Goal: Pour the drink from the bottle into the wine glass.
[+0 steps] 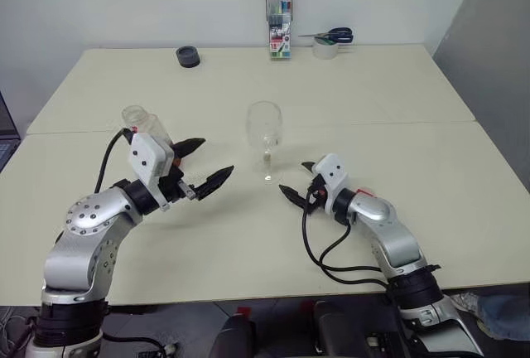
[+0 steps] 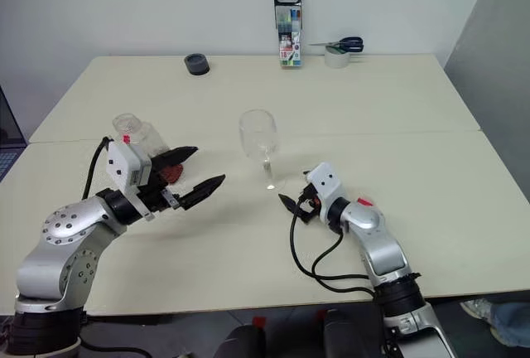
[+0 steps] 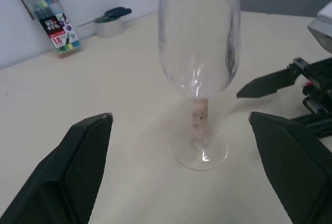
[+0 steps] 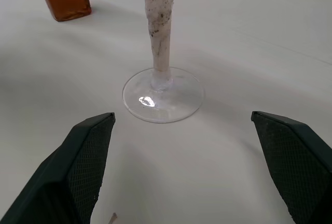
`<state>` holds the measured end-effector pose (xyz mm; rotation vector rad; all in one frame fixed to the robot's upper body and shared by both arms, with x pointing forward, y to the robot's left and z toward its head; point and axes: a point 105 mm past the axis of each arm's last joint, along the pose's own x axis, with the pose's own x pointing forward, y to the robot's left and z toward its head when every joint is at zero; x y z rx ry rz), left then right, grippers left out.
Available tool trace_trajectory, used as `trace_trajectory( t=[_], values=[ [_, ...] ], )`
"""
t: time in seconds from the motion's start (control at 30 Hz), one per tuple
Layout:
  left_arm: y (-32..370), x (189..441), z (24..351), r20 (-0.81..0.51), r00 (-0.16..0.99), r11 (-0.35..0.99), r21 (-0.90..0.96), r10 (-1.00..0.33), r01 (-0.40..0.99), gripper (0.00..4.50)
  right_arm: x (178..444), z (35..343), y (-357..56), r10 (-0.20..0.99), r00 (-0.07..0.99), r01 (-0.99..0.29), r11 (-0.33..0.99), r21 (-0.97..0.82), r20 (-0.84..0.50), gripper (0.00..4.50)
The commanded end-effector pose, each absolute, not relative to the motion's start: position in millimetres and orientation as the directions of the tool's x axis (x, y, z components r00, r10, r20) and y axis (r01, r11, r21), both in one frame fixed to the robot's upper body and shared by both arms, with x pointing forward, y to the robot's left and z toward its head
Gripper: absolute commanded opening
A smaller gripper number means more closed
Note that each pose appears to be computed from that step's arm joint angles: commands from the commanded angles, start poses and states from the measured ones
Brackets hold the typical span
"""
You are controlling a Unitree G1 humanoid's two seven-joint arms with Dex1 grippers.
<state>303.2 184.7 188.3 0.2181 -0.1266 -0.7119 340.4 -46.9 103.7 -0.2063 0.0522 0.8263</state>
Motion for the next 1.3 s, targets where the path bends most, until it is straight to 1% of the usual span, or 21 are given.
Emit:
trace_trajectory(
  t=[0.03,0.13,0.27,0.43,0.53,0.63,0.7,0.83,1.07,1.3],
  values=[
    [185,302,210,0.121,0.755,0.753,0.268,-0.645,0.600,4.50,331,120,-42,0.768,0.636,-0.763,0.612,-0.208,-0.073,4.48],
    [189,304,201,0.091,0.786,0.774,0.271,-0.612,0.572,4.50,321,125,-49,0.804,0.590,-0.794,0.561,-0.237,-0.076,4.48],
    [200,303,180,0.059,0.831,0.814,0.251,-0.553,0.524,4.50,305,138,-55,0.848,0.525,-0.838,0.499,-0.221,-0.074,4.48],
    [221,303,148,0.029,0.912,0.888,0.245,-0.409,0.390,4.50,285,156,-61,0.893,0.446,-0.881,0.426,-0.208,-0.058,4.48],
    [230,304,141,0.043,0.945,0.921,0.240,-0.325,0.306,4.50,276,162,-60,0.908,0.414,-0.896,0.394,-0.206,-0.062,4.48],
    [245,307,138,0.067,0.978,0.961,0.210,-0.200,0.182,4.50,272,166,-57,0.914,0.400,-0.900,0.378,-0.216,-0.066,4.48],
    [245,305,133,0.053,0.981,0.959,0.225,-0.188,0.172,4.50,271,168,-54,0.915,0.399,-0.899,0.376,-0.226,-0.065,4.48],
    [250,304,125,0.027,0.991,0.974,0.187,-0.131,0.124,4.50,270,168,-50,0.913,0.404,-0.896,0.380,-0.229,-0.066,4.48],
    [267,316,131,0.026,0.997,0.984,0.167,-0.071,0.066,4.50,269,168,-47,0.913,0.402,-0.896,0.378,-0.231,-0.064,4.48],
    [278,328,142,0.021,0.995,0.981,0.165,-0.102,0.097,4.50,267,174,-41,0.923,0.380,-0.903,0.359,-0.235,-0.049,4.48]
  ],
)
